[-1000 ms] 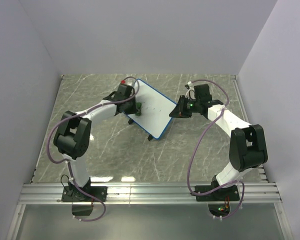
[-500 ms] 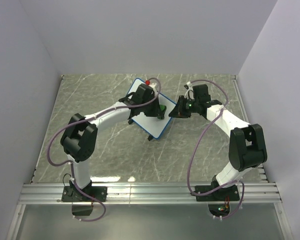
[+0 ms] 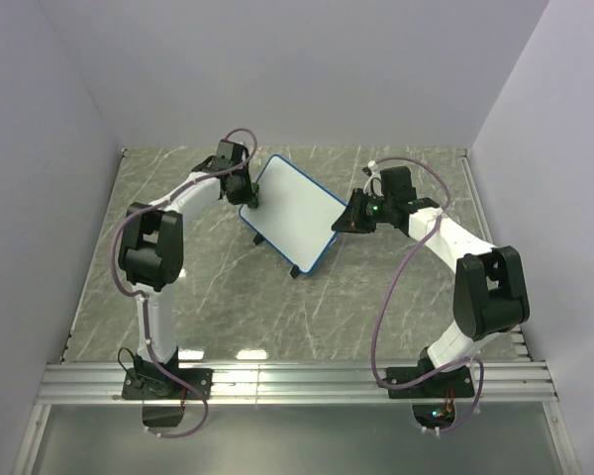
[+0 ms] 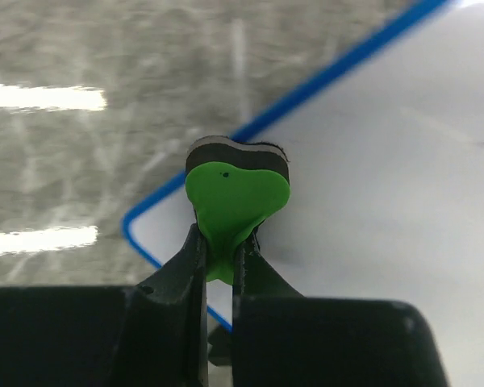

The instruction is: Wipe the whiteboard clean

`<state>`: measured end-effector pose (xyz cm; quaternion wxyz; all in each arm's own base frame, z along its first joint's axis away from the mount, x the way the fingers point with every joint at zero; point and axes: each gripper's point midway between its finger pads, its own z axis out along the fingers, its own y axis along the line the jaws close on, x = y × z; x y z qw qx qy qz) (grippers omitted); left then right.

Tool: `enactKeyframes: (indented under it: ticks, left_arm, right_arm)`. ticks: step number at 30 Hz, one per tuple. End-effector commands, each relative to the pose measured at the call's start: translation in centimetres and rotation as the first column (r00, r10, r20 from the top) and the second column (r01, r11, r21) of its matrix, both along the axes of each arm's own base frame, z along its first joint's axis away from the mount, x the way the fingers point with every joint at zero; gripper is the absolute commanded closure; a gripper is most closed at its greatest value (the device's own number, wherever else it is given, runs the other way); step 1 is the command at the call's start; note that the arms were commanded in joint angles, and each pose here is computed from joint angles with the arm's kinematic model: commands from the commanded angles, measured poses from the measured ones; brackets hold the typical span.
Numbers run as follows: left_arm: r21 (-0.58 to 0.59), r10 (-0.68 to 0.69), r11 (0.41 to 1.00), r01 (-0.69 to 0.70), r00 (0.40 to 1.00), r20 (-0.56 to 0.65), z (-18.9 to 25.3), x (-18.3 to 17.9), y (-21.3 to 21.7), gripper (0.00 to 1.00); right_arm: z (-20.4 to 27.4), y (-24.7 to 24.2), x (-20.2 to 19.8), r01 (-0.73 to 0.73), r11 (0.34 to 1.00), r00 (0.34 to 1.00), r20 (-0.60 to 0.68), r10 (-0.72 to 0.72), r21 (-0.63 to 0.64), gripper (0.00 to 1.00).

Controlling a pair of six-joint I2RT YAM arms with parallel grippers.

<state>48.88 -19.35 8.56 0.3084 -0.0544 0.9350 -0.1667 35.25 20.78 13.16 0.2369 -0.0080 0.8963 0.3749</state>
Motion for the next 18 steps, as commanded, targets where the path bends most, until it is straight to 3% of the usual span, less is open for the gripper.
enactKeyframes:
  ticks: [1,8,18]
  left_arm:
    - [0.112,0.009,0.994,-0.001,0.998,-0.07,-4.1,-1.1,1.5,1.0]
    - [0.039,-0.044,0.998,0.045,0.998,-0.034,-2.8,-2.6,0.3,1.0]
    - [-0.055,-0.226,0.972,0.228,0.973,0.037,1.5,-5.9,-7.8,1.0]
  right_arm:
    - [-0.1,-1.0,0.2,0.013,0.996,0.999,0.045,-0.01,-0.083,1.0]
    - [-0.6,-1.1,0.2,0.022,0.996,0.999,0.034,-0.02,-0.083,1.0]
    - [-1.2,-0.8,0.3,0.039,0.998,0.999,0.024,-0.038,-0.056,1.0]
